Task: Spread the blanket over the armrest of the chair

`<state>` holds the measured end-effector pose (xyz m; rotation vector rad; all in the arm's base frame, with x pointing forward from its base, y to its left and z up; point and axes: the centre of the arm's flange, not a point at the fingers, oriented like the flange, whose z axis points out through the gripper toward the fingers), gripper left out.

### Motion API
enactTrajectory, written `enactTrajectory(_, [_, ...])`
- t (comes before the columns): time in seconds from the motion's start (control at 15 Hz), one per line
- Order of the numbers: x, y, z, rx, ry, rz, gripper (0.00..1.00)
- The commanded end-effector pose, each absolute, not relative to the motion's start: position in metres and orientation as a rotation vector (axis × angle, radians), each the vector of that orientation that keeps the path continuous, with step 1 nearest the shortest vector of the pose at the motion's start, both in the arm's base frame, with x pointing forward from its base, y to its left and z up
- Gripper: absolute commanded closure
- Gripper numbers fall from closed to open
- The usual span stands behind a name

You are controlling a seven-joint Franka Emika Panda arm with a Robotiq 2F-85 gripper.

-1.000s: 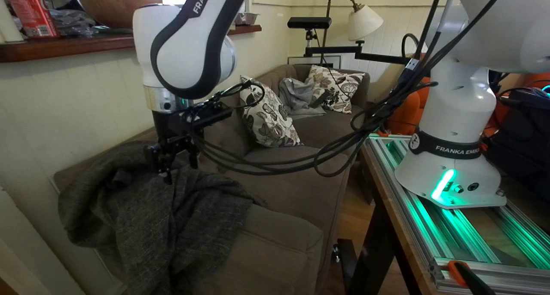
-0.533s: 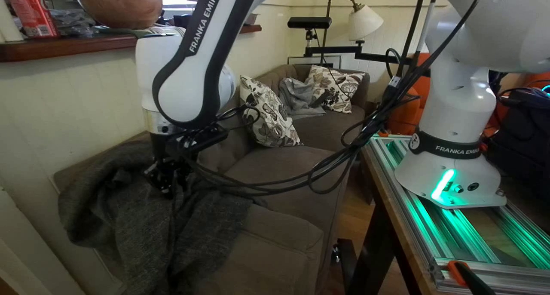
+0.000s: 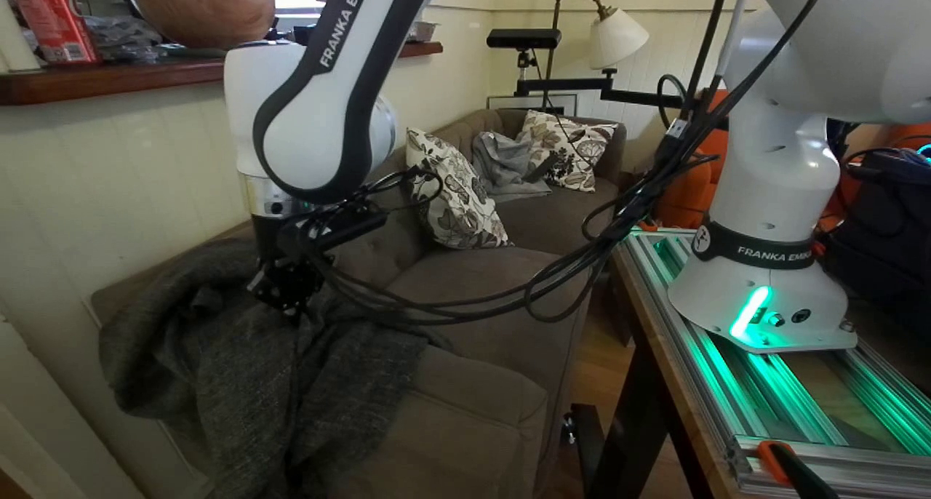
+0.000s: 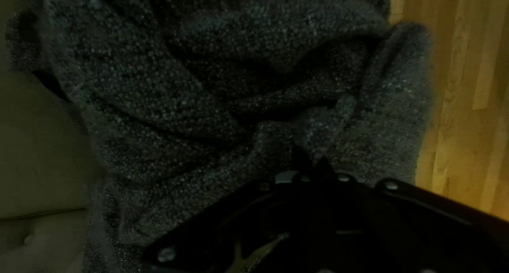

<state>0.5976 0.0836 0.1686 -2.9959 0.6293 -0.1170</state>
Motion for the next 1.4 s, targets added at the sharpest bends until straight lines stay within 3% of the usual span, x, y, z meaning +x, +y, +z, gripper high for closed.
enactTrajectory(0.0, [0.537,0.082,0.221,-2.984,0.663,0.049,0.99])
enactTrajectory(0.73, [0.342,0.066,0.271,-2.738,0.546,0.794,0.99])
enactTrajectory(1.07, [0.294,0.059,0.244,-2.511,0.501,1.059,0.99])
enactTrajectory(1.13, [0.292,0.058,0.240,-2.480,0.495,1.092,0.71])
enactTrajectory(1.2, [0.292,0.057,0.237,-2.491,0.505,1.072,0.70])
enactTrajectory(1.33, [0.302,0.055,0.243,-2.487,0.505,1.030,0.57])
